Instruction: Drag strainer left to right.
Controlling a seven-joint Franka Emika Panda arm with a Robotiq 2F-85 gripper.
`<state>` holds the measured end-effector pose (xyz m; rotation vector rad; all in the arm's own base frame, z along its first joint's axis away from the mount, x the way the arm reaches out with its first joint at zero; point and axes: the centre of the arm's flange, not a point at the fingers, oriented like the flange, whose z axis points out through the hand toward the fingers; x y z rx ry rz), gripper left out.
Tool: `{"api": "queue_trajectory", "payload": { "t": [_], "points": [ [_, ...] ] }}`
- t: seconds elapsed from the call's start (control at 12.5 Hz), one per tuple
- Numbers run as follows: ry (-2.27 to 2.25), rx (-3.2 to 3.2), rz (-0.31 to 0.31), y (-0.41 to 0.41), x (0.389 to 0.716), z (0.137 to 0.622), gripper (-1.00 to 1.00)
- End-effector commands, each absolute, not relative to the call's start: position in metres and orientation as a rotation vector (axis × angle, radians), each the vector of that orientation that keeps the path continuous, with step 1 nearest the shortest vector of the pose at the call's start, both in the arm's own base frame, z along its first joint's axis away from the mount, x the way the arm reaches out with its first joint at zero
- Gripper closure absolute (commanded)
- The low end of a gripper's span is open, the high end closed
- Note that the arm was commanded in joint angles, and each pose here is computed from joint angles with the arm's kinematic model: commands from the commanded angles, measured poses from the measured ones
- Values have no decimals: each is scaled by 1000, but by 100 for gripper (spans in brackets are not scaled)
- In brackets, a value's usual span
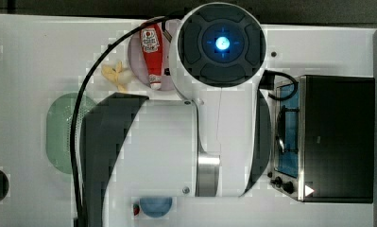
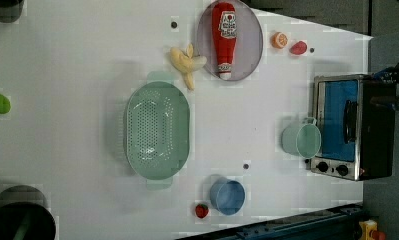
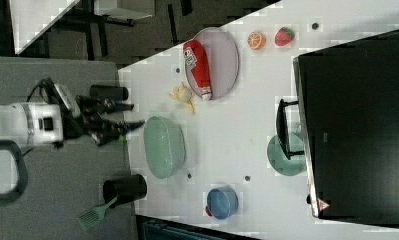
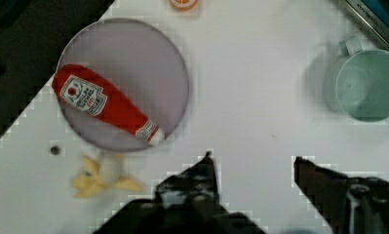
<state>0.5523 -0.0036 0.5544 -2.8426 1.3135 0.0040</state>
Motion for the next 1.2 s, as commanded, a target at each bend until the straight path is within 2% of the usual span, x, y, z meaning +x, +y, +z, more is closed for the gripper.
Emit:
{"api": "queue_trajectory", "payload": {
  "t": [0.08,0.24,0.4,0.64,0.88,1.2],
  "points": [
    [1479,-2781,21,-35,378,643,-60],
    [1479,-2782,22,-34,378,642,-99],
    [1452,-2797,5,-25,384,640,-100],
    [1338,-2892,16,31,401,619,-100],
    [1337,-2940,-45,111,423,579,-100],
    [1551,-2815,-115,224,441,505,-100]
  ]
}}
